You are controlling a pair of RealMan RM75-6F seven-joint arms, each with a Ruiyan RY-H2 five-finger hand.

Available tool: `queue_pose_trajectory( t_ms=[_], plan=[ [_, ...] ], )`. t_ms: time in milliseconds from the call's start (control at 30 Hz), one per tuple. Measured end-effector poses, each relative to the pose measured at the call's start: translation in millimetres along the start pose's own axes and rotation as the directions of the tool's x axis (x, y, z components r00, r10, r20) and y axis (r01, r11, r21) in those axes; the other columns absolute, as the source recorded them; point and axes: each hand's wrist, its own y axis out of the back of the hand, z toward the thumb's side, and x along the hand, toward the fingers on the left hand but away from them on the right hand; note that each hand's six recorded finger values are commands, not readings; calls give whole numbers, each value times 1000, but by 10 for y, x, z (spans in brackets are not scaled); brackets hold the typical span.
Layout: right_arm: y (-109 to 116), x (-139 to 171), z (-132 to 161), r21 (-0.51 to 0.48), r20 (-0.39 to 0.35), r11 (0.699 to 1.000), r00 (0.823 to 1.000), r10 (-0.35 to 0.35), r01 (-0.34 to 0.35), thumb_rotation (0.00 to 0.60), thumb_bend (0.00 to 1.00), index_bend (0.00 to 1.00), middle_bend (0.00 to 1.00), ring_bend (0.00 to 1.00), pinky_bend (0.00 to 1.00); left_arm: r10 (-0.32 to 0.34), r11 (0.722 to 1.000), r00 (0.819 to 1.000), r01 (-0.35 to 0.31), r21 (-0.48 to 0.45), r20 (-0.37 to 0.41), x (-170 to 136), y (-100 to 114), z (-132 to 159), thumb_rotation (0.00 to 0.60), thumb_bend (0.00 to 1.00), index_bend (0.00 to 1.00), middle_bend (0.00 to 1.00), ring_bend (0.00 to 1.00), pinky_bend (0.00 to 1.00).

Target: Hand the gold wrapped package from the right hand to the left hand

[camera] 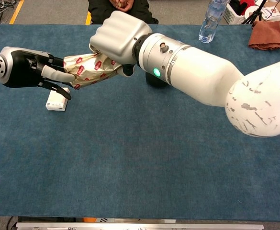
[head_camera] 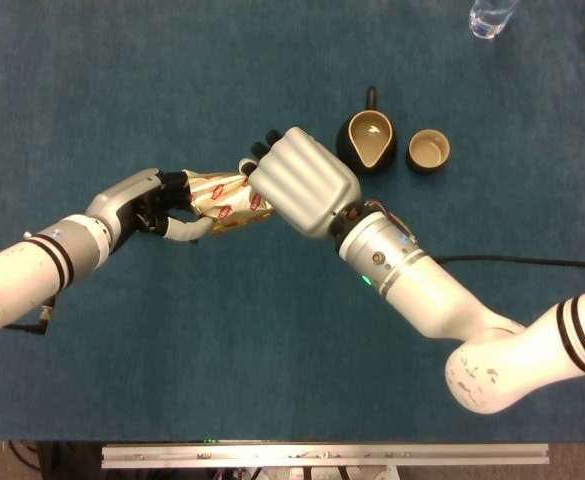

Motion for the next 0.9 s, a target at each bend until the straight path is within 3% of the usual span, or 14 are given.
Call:
queue_pose_trajectory(
  t_ms=[900],
  plan=[
    [9, -39, 34, 28, -17, 999, 1000, -20, 21, 600, 652, 574, 486, 401, 635, -76, 993, 997, 73, -96, -26, 13, -48, -2, 600, 271, 268, 277, 239, 367]
  ],
)
